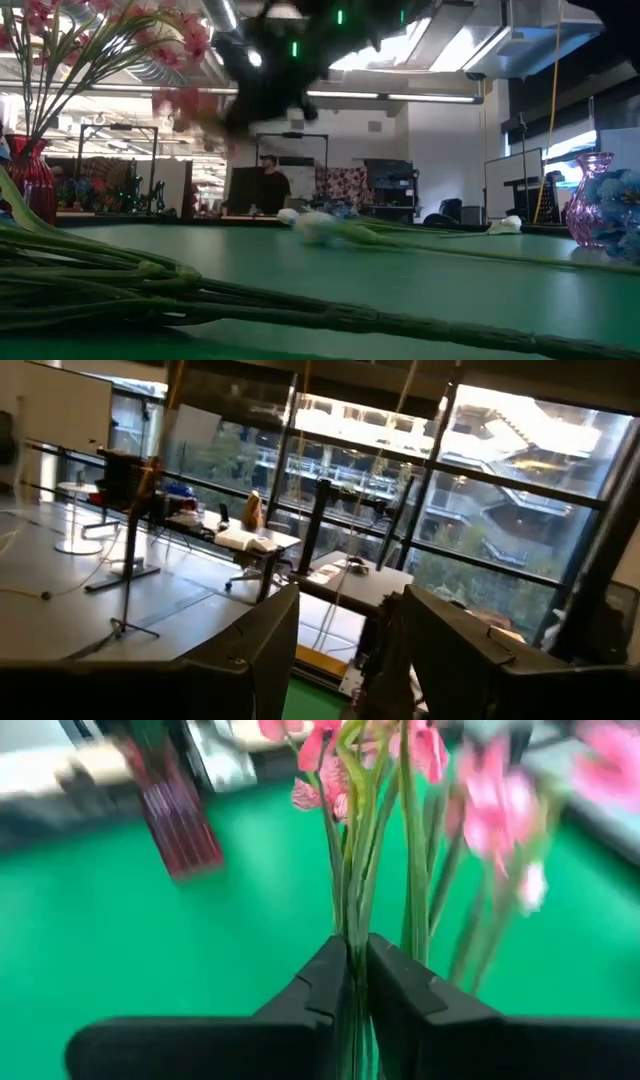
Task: Sort flowers into vase by color
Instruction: Put the pink flower into the red vase, then put the bottom left white flower into the violet vase
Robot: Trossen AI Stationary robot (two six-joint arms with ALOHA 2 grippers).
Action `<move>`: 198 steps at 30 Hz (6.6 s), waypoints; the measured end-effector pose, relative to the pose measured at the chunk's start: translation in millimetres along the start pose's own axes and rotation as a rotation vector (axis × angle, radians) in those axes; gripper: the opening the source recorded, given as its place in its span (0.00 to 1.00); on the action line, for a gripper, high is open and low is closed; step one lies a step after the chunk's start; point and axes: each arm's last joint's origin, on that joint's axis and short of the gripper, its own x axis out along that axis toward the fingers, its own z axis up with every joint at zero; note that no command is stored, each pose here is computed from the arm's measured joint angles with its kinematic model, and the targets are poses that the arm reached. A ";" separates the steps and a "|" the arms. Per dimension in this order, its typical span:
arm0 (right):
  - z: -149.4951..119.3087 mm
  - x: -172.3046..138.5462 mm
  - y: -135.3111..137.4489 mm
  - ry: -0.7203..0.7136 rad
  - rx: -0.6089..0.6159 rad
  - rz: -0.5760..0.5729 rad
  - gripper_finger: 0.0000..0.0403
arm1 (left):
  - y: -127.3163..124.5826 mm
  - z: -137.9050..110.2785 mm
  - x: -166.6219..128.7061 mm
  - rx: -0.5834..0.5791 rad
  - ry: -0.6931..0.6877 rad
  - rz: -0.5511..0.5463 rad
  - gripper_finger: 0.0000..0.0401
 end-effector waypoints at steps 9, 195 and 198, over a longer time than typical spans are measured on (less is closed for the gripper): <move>92.3 -98.9 -21.4 -0.304 0.065 -0.151 0.05 | 7.0 5.1 -13.4 -0.009 -0.041 0.030 0.43; 120.3 -162.6 -22.2 -0.346 -0.016 0.282 0.57 | 79.3 -174.3 -108.1 -0.045 0.459 -0.381 0.43; 120.3 -162.5 -22.5 -0.349 -0.027 0.268 0.57 | 80.7 -160.9 -116.6 -0.091 0.425 -0.421 0.44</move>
